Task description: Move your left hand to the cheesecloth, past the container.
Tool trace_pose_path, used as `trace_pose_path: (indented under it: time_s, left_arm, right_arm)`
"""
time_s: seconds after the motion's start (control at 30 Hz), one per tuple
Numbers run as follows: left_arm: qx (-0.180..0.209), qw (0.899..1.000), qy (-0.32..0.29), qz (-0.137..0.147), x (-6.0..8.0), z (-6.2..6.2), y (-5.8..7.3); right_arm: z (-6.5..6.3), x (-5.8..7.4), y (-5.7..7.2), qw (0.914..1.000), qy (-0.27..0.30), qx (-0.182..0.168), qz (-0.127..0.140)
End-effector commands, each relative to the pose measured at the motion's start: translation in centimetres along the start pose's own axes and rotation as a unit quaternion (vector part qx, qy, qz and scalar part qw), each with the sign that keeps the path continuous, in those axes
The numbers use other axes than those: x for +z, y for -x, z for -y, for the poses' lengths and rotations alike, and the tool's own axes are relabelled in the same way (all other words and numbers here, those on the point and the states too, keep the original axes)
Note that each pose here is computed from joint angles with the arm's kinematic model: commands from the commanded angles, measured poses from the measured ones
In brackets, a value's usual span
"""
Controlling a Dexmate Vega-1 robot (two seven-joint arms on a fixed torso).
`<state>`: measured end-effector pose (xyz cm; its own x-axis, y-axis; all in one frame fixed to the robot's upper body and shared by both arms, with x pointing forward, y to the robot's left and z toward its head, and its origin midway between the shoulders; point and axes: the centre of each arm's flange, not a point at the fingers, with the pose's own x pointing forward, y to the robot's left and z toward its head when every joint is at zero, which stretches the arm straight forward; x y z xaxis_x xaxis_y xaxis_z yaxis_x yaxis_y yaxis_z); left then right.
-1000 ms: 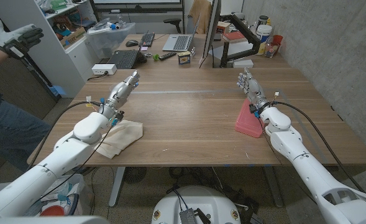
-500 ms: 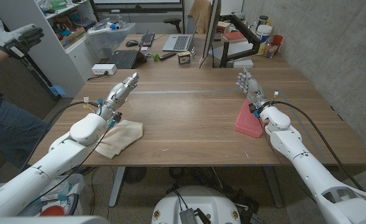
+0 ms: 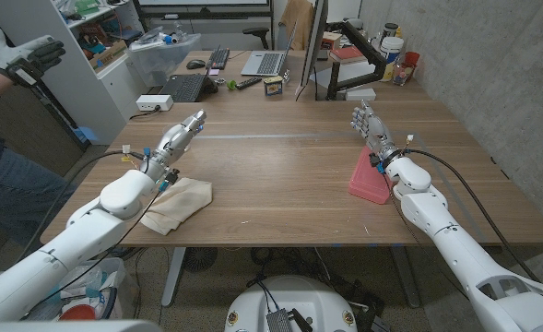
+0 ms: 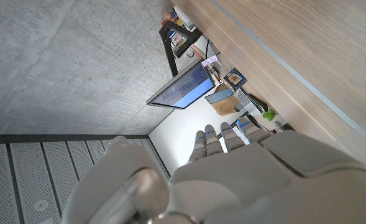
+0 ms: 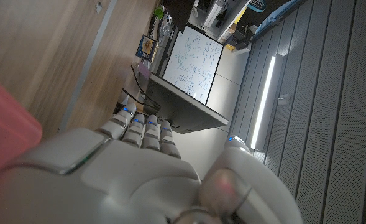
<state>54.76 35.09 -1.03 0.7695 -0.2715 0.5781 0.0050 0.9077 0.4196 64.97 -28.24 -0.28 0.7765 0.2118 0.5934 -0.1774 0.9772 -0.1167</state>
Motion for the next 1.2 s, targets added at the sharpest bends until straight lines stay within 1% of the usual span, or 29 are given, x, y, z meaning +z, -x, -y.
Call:
trace_pose_path:
  time_s: [0.03,0.43,0.7,0.93,1.2]
  left_arm:
    - [0.002,1.0,-0.026,0.0,0.6,-0.5,1.2]
    - [0.009,0.998,-0.063,-0.008,1.2,-2.1,2.5]
    - [0.005,0.997,-0.081,-0.013,0.9,-2.7,2.5]
    - [-0.001,0.995,-0.097,-0.022,0.7,-3.4,2.8]
    - [-0.002,0.993,-0.117,-0.026,1.1,-4.1,3.1]
  right_arm:
    - [0.2,0.1,0.0,1.0,0.002,0.001,0.0]
    - [0.0,0.2,-0.2,0.9999,0.01,0.009,-0.007]
    - [-0.1,0.8,-0.5,0.9997,0.02,0.01,-0.008]
    - [-0.3,0.9,-0.9,0.9996,0.023,0.011,-0.01]
    - [-0.4,0.9,-1.3,0.9996,0.023,0.011,-0.009]
